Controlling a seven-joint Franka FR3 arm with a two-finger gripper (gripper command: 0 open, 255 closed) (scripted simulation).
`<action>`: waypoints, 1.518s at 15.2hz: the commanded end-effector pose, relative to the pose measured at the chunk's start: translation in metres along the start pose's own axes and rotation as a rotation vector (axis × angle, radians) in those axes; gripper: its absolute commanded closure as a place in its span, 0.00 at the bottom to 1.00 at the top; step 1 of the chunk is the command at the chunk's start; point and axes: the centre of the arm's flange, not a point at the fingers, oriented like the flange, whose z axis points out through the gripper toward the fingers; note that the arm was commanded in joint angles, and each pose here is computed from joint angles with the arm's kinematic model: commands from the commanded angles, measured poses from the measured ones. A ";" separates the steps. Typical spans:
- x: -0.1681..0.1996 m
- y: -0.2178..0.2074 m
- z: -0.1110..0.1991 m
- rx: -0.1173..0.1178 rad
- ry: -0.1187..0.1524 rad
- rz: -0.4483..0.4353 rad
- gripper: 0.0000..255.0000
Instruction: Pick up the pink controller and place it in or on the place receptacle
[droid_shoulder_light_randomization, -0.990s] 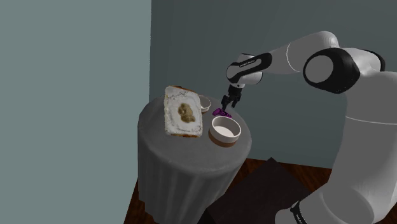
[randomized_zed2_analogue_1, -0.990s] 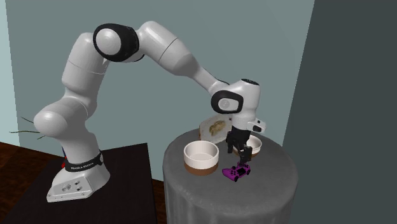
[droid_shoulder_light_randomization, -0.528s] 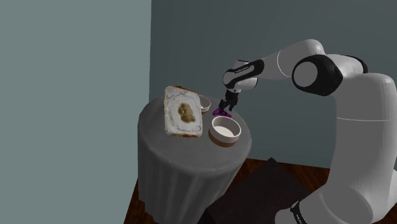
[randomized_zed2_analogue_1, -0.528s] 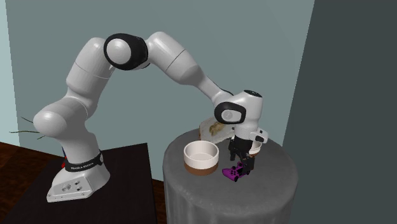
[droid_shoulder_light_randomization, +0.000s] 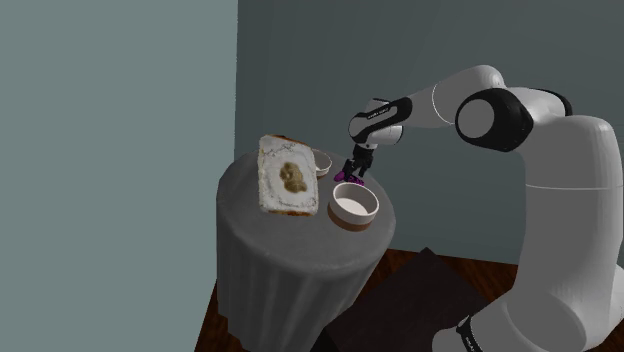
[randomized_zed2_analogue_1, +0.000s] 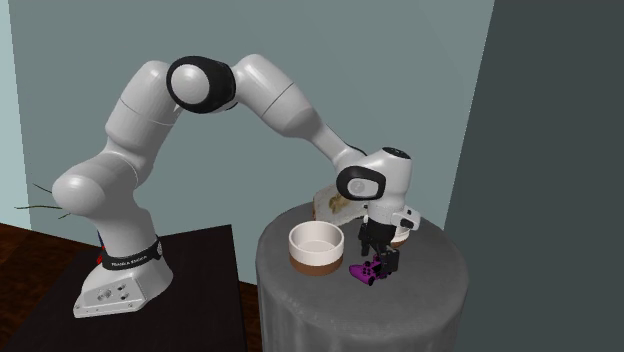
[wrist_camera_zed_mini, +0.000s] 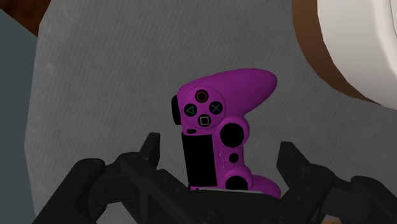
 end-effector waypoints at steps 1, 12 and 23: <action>0.000 0.000 0.000 0.000 0.000 0.000 0.00; 0.000 0.000 -0.005 0.000 0.000 0.000 1.00; -0.004 -0.002 -0.063 0.000 0.000 0.000 1.00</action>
